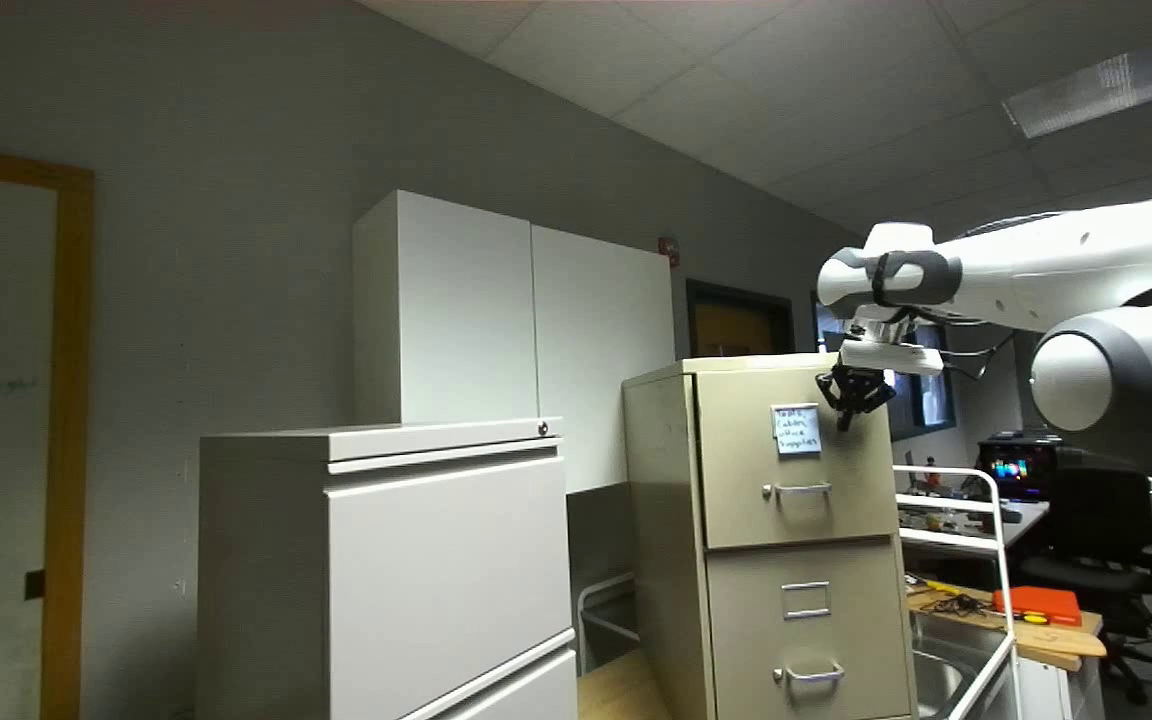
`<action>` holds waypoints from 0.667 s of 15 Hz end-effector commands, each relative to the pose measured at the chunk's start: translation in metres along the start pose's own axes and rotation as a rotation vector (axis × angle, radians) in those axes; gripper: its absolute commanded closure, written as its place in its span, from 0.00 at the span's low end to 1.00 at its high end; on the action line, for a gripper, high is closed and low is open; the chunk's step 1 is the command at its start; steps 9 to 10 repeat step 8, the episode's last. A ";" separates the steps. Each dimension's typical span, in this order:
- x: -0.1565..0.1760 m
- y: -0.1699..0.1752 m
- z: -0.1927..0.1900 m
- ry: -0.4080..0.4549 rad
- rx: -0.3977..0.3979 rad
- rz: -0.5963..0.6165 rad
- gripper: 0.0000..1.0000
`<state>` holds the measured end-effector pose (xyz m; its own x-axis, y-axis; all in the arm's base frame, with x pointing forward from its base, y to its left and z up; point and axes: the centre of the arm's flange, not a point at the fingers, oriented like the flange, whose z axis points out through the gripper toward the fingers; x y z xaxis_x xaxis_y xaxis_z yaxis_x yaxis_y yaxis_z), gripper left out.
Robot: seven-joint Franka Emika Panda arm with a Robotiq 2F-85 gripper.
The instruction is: Close the top drawer of the file cabinet on the right
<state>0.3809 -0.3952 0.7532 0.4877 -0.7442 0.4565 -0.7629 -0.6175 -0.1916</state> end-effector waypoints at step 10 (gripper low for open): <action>0.078 -0.068 0.037 -0.024 0.043 -0.066 1.00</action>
